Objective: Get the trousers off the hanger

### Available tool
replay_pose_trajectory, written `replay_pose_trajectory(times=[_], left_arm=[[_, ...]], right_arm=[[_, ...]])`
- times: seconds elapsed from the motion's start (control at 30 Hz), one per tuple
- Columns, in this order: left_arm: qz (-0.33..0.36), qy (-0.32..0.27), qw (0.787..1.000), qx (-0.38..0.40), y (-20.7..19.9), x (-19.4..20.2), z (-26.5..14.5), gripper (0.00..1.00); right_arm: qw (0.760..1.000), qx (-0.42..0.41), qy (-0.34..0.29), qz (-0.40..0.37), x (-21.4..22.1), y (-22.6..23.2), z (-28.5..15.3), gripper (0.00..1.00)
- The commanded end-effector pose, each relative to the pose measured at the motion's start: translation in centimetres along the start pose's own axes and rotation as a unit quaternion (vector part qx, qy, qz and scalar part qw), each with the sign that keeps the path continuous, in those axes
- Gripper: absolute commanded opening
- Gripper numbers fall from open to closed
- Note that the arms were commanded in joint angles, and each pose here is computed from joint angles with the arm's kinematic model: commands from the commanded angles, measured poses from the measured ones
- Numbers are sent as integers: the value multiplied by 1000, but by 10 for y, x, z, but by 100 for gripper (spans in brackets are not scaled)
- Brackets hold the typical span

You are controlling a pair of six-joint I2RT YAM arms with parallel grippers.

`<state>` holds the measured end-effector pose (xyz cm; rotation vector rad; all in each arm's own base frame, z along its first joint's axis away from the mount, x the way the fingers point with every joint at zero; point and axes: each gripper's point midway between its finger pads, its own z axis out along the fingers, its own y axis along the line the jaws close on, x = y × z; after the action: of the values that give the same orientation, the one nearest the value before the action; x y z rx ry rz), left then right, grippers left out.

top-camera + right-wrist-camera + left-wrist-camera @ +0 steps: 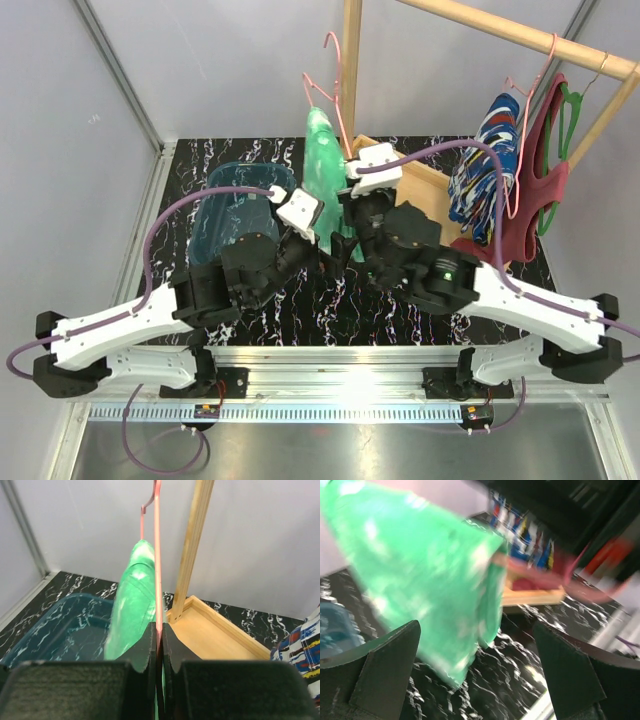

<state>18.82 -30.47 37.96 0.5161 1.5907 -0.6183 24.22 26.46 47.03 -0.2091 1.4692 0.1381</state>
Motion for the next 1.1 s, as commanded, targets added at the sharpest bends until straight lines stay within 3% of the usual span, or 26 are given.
replay_pose_trajectory(times=[0.0,0.37,0.8,1.07], left_arm=[[-9,-65,996,-59,21,-45,-6,99],[48,-62,987,-143,54,-47,-12,85],[66,-93,993,-11,1,-61,7,87],[83,-127,988,-17,1,-71,14,78]], right_arm=[[981,111,-62,146,-67,-42,-5,0],[979,119,-37,163,-65,-23,-1,0],[978,128,-23,162,-63,-30,-5,0],[978,115,-20,174,-61,-33,-9,0]])
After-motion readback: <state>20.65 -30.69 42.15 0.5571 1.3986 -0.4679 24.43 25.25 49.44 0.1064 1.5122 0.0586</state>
